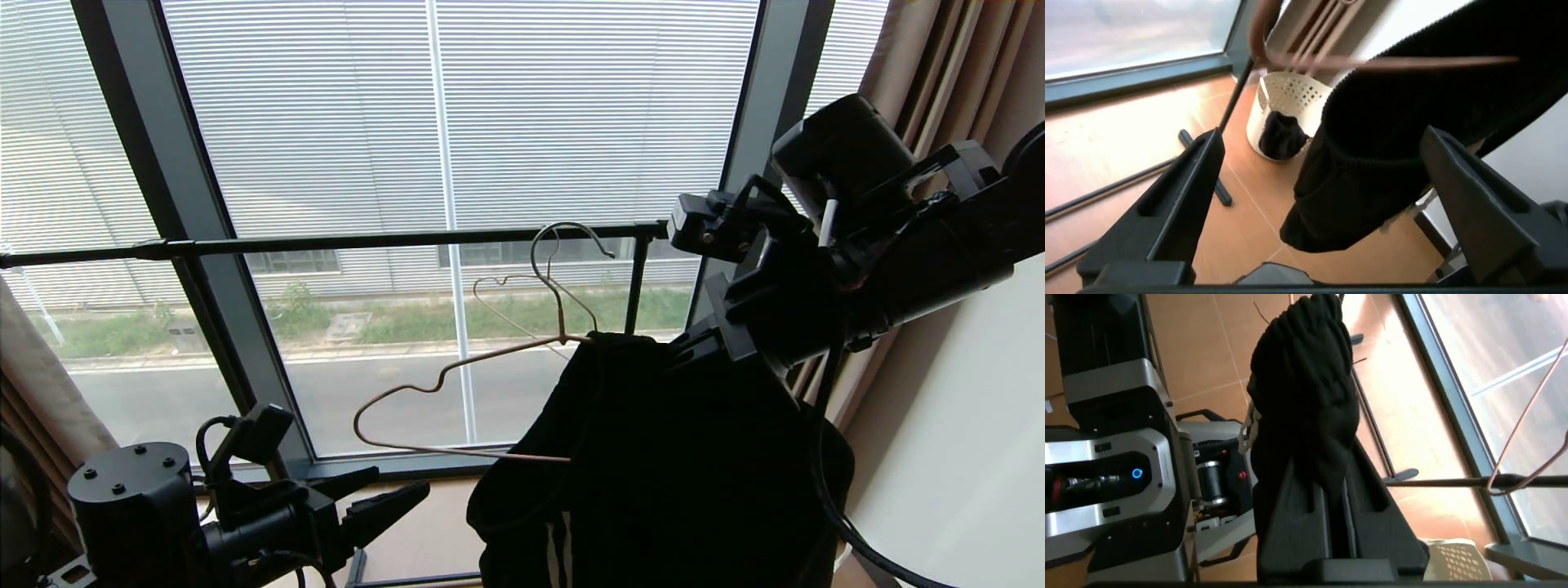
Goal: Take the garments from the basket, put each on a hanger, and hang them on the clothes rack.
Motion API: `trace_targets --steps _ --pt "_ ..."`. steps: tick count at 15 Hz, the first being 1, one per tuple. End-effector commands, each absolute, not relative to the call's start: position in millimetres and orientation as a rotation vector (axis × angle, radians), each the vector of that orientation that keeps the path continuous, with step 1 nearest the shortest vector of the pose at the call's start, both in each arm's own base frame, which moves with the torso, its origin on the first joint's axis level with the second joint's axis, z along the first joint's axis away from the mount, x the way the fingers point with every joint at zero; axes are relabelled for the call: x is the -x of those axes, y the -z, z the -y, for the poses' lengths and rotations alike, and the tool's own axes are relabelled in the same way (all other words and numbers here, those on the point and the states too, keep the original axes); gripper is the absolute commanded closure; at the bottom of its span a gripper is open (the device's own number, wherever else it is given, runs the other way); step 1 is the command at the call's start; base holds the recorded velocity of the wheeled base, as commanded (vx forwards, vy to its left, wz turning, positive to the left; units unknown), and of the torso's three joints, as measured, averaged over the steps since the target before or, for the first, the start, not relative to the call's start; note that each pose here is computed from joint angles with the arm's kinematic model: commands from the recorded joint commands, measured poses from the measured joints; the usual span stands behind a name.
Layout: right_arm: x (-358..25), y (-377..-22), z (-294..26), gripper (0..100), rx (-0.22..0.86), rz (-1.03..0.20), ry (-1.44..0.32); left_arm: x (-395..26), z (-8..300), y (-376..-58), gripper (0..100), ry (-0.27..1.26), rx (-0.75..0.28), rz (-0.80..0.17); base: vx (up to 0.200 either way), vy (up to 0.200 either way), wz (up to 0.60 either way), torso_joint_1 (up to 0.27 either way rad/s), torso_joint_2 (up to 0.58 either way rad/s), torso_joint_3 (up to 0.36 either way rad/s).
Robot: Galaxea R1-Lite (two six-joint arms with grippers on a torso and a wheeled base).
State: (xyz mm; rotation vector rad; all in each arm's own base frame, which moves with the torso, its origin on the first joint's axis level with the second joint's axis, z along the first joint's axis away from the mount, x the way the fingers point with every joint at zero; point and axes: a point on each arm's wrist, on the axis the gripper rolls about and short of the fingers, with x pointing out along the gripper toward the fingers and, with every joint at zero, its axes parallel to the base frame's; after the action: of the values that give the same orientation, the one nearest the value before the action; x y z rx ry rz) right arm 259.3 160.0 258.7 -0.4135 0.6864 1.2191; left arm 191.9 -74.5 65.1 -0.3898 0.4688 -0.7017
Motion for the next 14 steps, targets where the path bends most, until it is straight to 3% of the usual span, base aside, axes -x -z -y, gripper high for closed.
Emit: trace_targets --steps 1,4,14 --pt "-256 -258 -157 100 0.411 -0.671 -1.218 -194 81 -57 0 0.717 0.386 -0.51 0.0 0.0 0.0 0.0 0.0 0.0" --pt "-253 -256 -157 100 0.399 -0.602 -1.246 -201 95 -53 0 0.76 0.374 -0.517 0.0 0.0 0.0 0.0 0.0 0.0" --pt "-240 -264 -161 100 0.366 -0.547 -1.346 -209 120 -42 0 0.811 0.348 -0.54 0.0 0.0 0.0 0.0 0.0 0.0"
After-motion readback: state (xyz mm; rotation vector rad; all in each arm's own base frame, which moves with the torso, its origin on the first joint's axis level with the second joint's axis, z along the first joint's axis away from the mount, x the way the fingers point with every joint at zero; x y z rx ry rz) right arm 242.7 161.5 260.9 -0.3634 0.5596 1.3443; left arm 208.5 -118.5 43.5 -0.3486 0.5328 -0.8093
